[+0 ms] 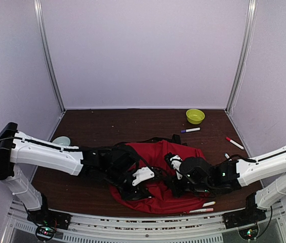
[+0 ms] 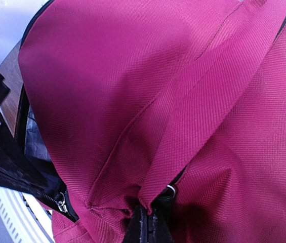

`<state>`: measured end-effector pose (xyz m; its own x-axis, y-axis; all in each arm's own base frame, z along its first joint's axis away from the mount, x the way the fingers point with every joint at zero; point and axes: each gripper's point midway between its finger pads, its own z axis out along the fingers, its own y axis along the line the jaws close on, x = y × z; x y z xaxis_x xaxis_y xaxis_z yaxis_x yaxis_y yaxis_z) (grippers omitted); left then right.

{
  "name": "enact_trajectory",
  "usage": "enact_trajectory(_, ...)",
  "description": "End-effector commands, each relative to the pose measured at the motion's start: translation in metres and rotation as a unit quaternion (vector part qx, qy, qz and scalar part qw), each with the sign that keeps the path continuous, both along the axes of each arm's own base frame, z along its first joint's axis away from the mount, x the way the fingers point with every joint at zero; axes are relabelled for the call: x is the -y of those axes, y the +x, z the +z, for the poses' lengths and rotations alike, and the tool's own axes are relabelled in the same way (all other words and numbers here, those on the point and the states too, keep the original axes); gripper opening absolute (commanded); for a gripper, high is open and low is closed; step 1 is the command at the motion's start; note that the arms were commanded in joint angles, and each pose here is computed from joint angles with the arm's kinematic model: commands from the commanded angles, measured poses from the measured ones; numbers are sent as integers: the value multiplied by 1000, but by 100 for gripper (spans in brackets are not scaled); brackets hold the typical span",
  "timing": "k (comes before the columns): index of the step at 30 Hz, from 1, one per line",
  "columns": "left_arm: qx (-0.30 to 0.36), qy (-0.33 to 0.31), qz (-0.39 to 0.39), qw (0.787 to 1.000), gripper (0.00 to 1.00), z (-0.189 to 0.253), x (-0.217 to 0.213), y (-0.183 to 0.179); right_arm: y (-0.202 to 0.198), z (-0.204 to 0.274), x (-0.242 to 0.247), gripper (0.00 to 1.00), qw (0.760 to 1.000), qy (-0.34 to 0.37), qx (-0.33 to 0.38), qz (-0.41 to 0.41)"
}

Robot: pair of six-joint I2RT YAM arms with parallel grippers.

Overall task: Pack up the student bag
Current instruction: Grab the largest pocket of the student bag.

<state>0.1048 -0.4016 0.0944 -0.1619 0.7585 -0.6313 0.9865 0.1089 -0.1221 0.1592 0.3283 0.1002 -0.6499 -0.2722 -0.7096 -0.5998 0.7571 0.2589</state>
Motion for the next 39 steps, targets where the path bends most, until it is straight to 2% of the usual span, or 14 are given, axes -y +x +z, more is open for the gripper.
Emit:
enact_trajectory(1,16,16,27,999,0,21,-17,4,6,4,4,0,1000,-10,17,-11)
enact_trajectory(9,18,47,46,998,0,13,-30,7,6,6,6,0,1000,-11,21,-10)
enact_trajectory(12,19,22,39,999,15,12,-19,8,5,5,6,0,1000,-12,20,-7)
enact_trajectory(14,24,11,30,999,21,11,-9,9,3,3,6,3,1000,-16,16,0)
enact_trajectory(18,21,-15,-8,1000,45,6,9,3,2,2,11,4,1000,-24,16,-2)
enact_trajectory(21,28,-19,-31,999,52,1,17,-1,3,3,12,8,1000,-22,19,-4)
enact_trajectory(26,36,3,-34,999,52,-17,18,0,2,1,11,10,1000,-23,16,-2)
enact_trajectory(29,35,9,-32,999,49,-23,16,0,1,0,10,9,1000,-25,13,1)
enact_trajectory(35,34,17,-25,999,34,-39,12,1,2,1,8,8,1000,-23,13,4)
enact_trajectory(39,42,12,-20,999,20,-43,13,4,1,0,8,7,1000,-25,12,6)
